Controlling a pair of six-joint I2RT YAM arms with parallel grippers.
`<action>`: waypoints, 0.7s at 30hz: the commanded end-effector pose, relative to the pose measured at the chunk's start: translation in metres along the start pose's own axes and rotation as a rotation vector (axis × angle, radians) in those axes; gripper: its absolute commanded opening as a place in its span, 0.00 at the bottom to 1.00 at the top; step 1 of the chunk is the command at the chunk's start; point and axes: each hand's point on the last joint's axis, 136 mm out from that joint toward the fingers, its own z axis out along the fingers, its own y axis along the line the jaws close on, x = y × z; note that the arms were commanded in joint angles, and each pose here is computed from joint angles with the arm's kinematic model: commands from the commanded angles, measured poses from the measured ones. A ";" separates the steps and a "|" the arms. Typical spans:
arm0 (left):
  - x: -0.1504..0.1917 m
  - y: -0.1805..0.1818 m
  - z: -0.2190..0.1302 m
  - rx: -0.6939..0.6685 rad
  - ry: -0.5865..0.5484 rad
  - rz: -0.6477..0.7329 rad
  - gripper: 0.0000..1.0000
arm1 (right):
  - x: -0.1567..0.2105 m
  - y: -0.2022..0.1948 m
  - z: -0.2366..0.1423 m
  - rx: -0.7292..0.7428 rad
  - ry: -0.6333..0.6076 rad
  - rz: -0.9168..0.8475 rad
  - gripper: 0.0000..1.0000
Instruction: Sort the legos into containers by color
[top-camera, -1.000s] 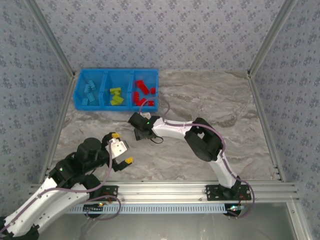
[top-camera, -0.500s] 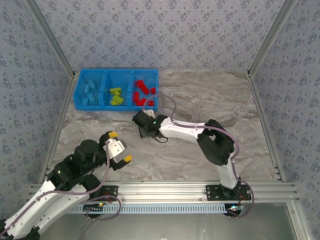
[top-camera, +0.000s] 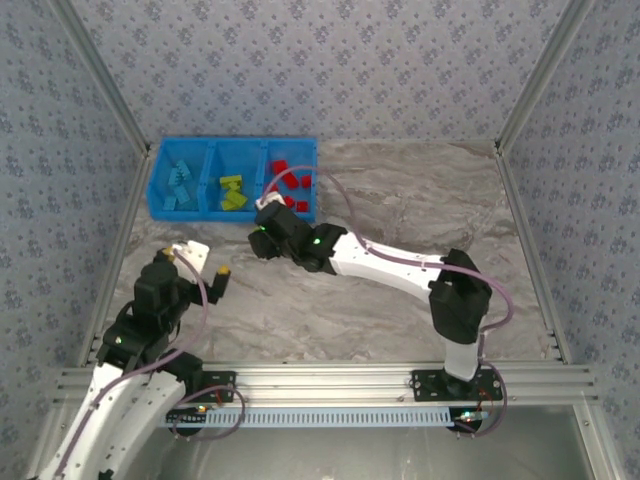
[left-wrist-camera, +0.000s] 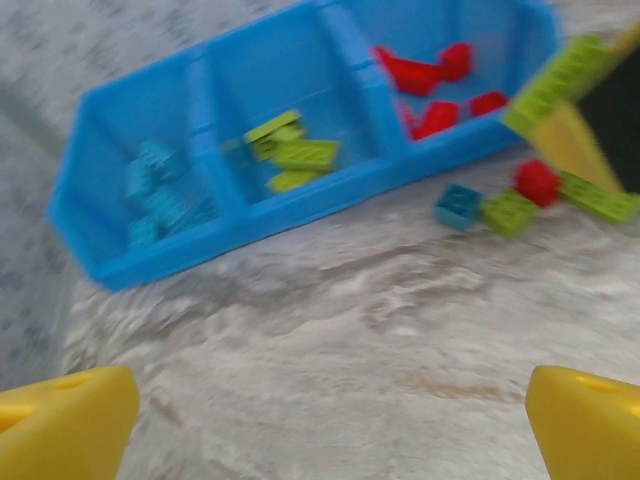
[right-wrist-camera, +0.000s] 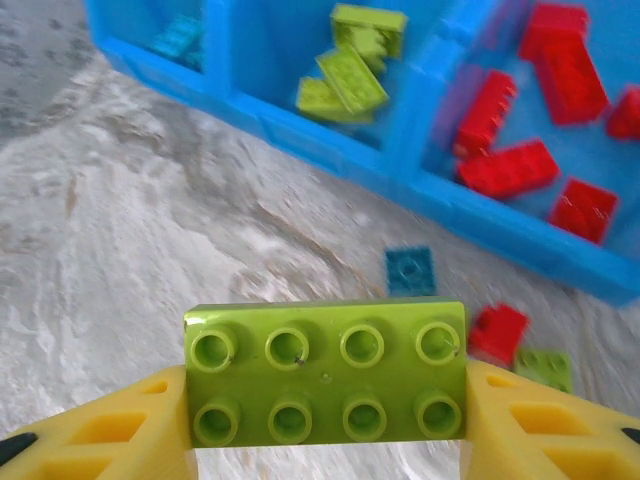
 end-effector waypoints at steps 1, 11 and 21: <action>-0.022 0.021 -0.002 -0.032 -0.058 -0.201 0.99 | -0.045 0.018 0.016 -0.027 -0.103 -0.106 0.56; -0.012 0.030 0.001 -0.065 -0.053 -0.232 0.99 | -0.099 -0.014 0.131 0.034 -0.102 -0.093 0.59; -0.011 0.026 0.007 -0.043 -0.035 -0.230 0.99 | -0.108 -0.040 0.133 0.043 -0.125 -0.093 0.90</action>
